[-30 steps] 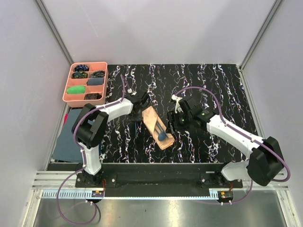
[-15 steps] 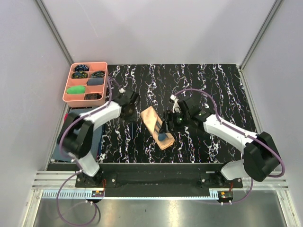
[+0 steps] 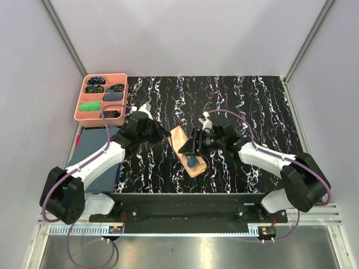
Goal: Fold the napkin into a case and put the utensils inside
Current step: Pass from the left arm to the right
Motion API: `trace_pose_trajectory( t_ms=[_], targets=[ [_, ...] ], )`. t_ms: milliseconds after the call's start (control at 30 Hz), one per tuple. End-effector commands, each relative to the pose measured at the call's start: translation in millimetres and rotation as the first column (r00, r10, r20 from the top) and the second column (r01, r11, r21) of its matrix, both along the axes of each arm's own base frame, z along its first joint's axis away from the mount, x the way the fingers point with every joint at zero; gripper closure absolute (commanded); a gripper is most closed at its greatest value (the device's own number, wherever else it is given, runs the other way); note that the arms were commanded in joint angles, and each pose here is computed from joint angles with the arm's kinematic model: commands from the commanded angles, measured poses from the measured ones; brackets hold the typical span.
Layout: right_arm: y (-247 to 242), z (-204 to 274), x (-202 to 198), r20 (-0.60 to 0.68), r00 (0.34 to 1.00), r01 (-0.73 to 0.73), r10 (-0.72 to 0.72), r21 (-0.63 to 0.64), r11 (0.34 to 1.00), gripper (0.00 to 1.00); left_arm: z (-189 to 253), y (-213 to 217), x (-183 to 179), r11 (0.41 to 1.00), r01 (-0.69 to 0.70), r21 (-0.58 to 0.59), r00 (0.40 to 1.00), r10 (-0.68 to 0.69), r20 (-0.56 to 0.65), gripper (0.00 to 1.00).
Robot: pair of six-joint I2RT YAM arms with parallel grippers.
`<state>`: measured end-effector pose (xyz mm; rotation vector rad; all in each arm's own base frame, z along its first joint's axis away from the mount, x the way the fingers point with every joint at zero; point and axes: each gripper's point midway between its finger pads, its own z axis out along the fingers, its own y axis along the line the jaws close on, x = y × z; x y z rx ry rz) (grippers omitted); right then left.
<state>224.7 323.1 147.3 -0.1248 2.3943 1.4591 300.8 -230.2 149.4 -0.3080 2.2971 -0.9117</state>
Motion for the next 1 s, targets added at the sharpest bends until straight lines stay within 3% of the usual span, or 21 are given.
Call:
trace_pose_trajectory(
  t_ms=[0,233,967],
  targets=[
    [14,34,5,0.029,0.999,-0.019,0.014,0.169,0.986,0.43,47,-22,9,0.98,0.016,-0.199,0.995,0.004,0.102,1.0],
    [19,33,2,0.009,0.999,-0.044,0.043,0.211,0.977,0.54,44,-31,3,0.974,0.05,-0.22,0.996,-0.03,0.09,1.0],
    [16,25,1,-0.006,0.998,-0.054,0.057,0.207,0.977,0.64,47,-29,-7,0.969,0.058,-0.239,0.996,-0.039,0.084,1.0]
  ],
)
